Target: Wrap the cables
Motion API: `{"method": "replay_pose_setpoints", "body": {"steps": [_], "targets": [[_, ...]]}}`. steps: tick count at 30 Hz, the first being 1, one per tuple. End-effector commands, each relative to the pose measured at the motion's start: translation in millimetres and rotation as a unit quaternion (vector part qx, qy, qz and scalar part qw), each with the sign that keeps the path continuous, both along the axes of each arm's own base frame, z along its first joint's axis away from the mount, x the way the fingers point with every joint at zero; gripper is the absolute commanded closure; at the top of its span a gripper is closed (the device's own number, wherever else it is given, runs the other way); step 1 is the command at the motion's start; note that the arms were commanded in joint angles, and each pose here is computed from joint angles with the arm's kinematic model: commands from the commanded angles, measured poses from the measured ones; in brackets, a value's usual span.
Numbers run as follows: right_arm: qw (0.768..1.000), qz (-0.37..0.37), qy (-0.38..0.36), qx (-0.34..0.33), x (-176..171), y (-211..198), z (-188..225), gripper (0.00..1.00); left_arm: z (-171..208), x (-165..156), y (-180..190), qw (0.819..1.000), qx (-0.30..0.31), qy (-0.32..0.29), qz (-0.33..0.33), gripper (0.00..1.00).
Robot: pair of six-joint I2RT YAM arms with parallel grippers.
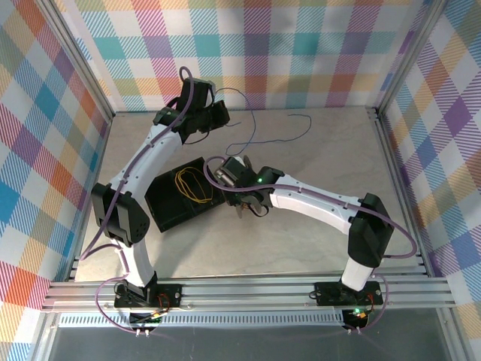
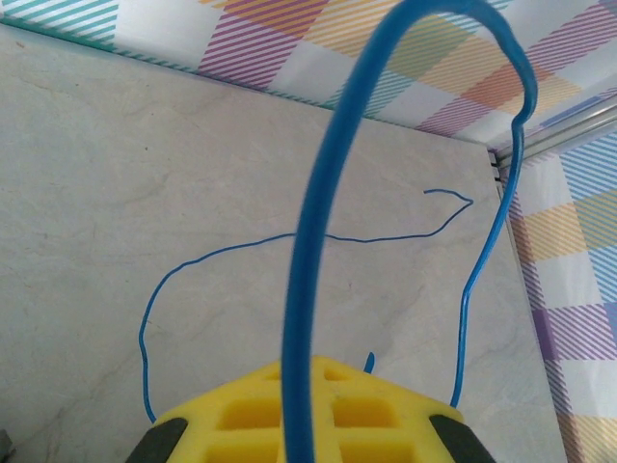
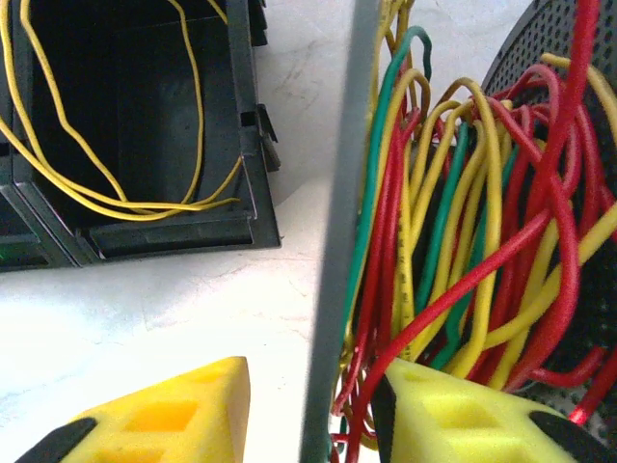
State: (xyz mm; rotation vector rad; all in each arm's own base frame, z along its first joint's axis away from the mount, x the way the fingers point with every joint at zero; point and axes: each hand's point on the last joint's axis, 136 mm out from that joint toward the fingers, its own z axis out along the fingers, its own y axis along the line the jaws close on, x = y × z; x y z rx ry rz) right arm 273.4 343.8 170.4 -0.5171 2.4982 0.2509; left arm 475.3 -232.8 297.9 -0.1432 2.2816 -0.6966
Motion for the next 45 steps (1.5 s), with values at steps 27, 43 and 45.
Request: {"method": "replay_pose_setpoints", "body": {"steps": [27, 43, 45], "targets": [[0.966, -0.017, -0.049, 0.253, 20, -119, 160, 0.31, 74, -40, -56, 0.990, 0.006, -0.088, -0.112, 1.00], [0.899, 0.036, -0.118, 0.419, 89, -184, 204, 0.33, 94, -70, -119, 0.970, -0.010, -0.132, -0.205, 1.00], [0.889, 0.059, -0.108, 0.441, 90, -177, 200, 0.35, 92, -70, -120, 0.970, -0.010, -0.131, -0.207, 1.00]]}}
